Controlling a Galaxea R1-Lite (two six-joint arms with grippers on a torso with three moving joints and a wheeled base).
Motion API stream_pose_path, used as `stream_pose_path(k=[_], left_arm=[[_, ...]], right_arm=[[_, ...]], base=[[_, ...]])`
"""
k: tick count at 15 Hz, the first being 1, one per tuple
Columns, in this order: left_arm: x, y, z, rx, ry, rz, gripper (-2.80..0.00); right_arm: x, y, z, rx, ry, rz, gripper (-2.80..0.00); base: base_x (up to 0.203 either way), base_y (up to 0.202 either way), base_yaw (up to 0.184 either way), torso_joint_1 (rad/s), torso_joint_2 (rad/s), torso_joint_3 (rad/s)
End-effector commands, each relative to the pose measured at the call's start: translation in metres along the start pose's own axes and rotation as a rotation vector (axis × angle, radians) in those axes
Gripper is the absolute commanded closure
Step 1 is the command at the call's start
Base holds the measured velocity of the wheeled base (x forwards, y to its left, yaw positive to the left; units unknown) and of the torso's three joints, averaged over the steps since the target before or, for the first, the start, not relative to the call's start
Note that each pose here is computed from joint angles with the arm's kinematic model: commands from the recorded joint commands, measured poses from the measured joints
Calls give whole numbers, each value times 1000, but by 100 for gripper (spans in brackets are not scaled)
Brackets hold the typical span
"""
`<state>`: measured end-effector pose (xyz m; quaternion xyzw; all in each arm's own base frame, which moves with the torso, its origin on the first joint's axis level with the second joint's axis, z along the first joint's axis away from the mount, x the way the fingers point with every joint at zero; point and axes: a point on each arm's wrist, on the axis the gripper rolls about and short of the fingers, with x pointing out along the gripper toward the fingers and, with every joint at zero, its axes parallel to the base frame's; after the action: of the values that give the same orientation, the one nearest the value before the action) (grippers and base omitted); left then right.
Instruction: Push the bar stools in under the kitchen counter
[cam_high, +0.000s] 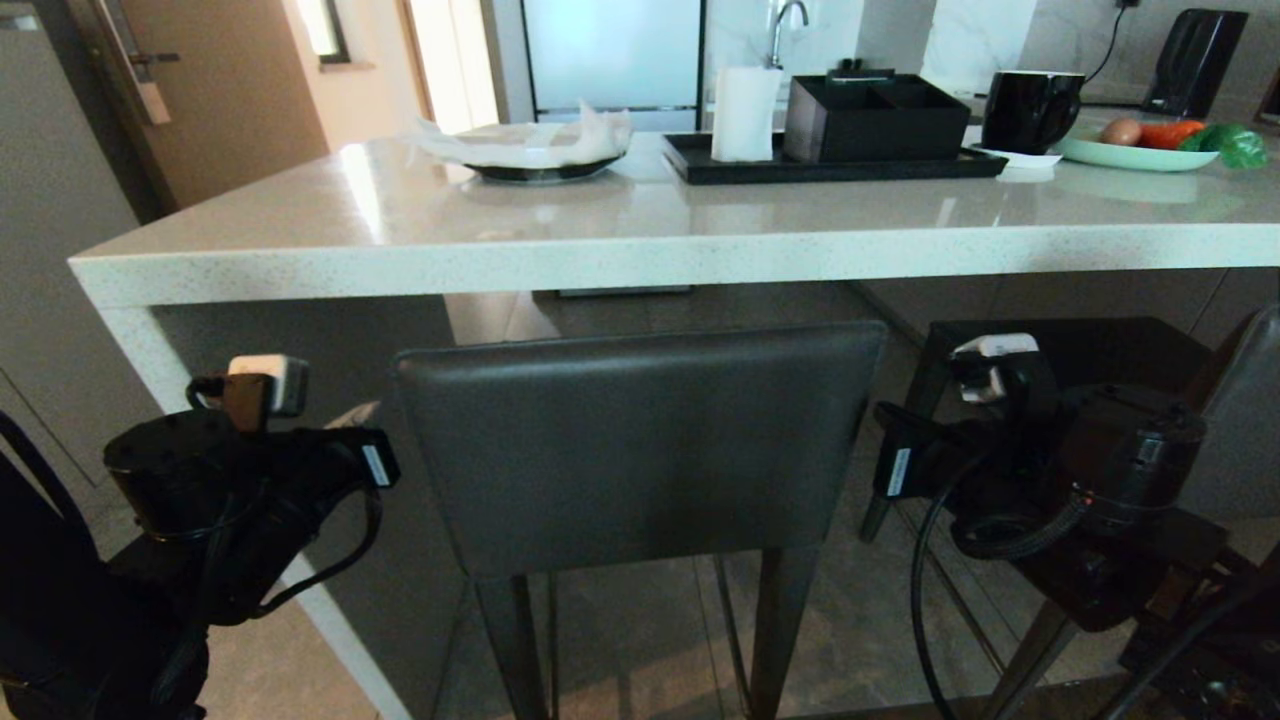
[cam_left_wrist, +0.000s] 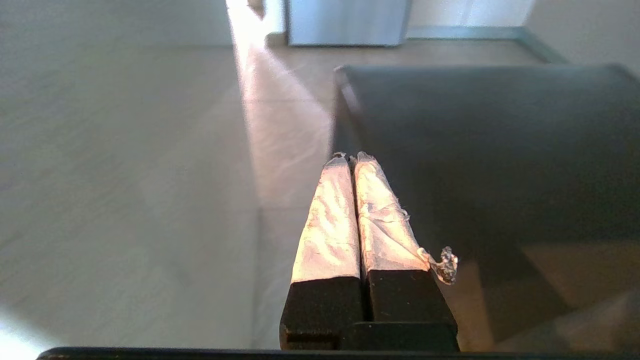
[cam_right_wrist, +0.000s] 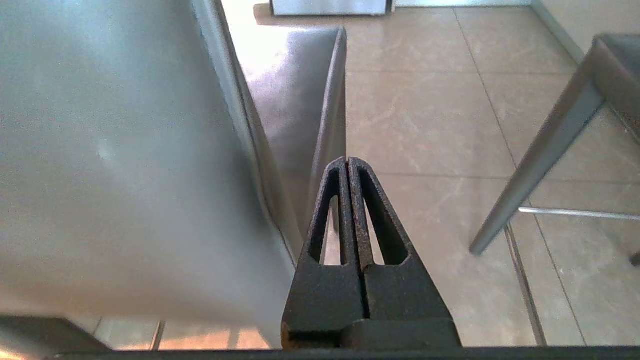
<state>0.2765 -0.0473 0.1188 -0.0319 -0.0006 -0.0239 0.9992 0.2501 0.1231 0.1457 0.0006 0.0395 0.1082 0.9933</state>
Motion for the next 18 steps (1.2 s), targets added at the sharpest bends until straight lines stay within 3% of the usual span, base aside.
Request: stream_pose_path(k=[1,5,11,14,18], left_arm=[[-20,6,7,-16,-14,17,0],[-65,13,2,-48,46,28,0],[-128,13,29,-99,-70,-19,0],[-159,16,53,-73,-187,-26,0],[-199,26,73,-35,-232,34,0]], right_arm=[[-20,-6,5,5,-20,-8,0],[-57,-16,7,22,-33,-13,0],[-131,-41,16,7,-95,-87,0],[-168,-57,16,-19,-136,-159,0],[-219,-73,5,-36,-167,-313,0]], base=[[0,0,0,0,0,0],[0,0,0,0,0,0],[0,0,0,0,0,0],[0,0,0,0,0,0],[0,0,0,0,0,0]])
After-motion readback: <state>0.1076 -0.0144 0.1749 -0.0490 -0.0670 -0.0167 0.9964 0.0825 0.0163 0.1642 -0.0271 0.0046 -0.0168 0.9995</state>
